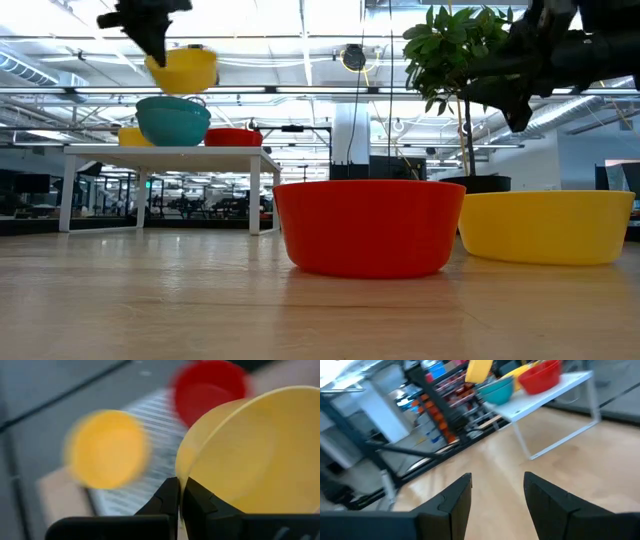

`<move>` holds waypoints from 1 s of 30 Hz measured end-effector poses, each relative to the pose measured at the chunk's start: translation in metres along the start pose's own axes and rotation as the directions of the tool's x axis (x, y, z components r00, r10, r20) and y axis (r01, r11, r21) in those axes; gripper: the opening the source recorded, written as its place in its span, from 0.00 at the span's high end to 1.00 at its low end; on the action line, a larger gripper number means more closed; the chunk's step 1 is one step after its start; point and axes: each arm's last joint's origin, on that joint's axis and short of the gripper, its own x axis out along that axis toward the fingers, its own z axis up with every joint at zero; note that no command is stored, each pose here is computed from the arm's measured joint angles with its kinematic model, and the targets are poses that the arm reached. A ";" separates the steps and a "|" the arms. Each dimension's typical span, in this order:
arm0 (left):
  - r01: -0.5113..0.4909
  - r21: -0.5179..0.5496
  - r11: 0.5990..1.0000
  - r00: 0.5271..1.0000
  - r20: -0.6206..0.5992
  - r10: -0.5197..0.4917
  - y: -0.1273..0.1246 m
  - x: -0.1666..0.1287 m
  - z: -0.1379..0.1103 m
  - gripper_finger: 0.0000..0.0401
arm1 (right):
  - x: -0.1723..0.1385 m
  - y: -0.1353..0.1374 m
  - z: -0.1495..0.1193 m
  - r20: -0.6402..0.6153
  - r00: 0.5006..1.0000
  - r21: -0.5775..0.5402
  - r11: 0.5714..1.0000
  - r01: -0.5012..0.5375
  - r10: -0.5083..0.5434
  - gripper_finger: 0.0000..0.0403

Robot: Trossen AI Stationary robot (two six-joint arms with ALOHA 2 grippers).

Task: Pick & Place Mini bowls
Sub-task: Stack the yellow bowl on the yellow bowl on the shelf

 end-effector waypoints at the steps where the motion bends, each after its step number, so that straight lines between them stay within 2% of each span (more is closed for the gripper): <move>1: -0.045 -0.016 0.999 0.999 0.008 0.045 0.009 0.001 0.002 0.96 | 0.000 -0.001 0.000 0.010 1.000 -0.009 1.000 0.019 -0.018 0.59; 5: -0.155 -0.092 0.984 0.988 0.012 0.156 0.038 0.012 0.014 0.96 | 0.000 -0.002 0.001 0.042 0.996 -0.025 0.997 0.075 -0.074 0.59; 9: -0.199 -0.166 0.966 0.980 -0.019 0.199 0.057 0.026 0.025 0.99 | 0.000 -0.003 0.002 0.054 0.994 -0.021 0.995 0.096 -0.095 0.59; 14: -0.176 -0.228 0.958 0.984 -0.015 0.177 0.056 0.033 0.030 0.95 | 0.000 -0.003 0.001 0.050 0.994 -0.021 0.995 0.097 -0.096 0.59; 18: -0.183 -0.354 0.917 0.983 -0.035 0.182 0.056 0.036 0.030 0.98 | 0.001 -0.003 0.001 0.047 0.994 -0.001 0.995 0.099 -0.099 0.59; 23: -0.225 -0.412 0.883 0.972 -0.026 0.235 0.053 0.037 0.032 0.97 | 0.002 -0.003 0.000 0.041 0.994 0.004 0.995 0.102 -0.102 0.59; 25: -0.239 -0.459 0.856 0.965 -0.014 0.262 0.050 0.038 0.033 0.98 | 0.002 -0.003 0.000 0.040 0.994 0.003 0.995 0.102 -0.102 0.59; 30: -0.282 -0.617 0.735 0.935 -0.006 0.354 0.043 0.034 0.029 0.97 | 0.002 -0.003 0.000 0.037 0.995 -0.007 0.995 0.097 -0.097 0.59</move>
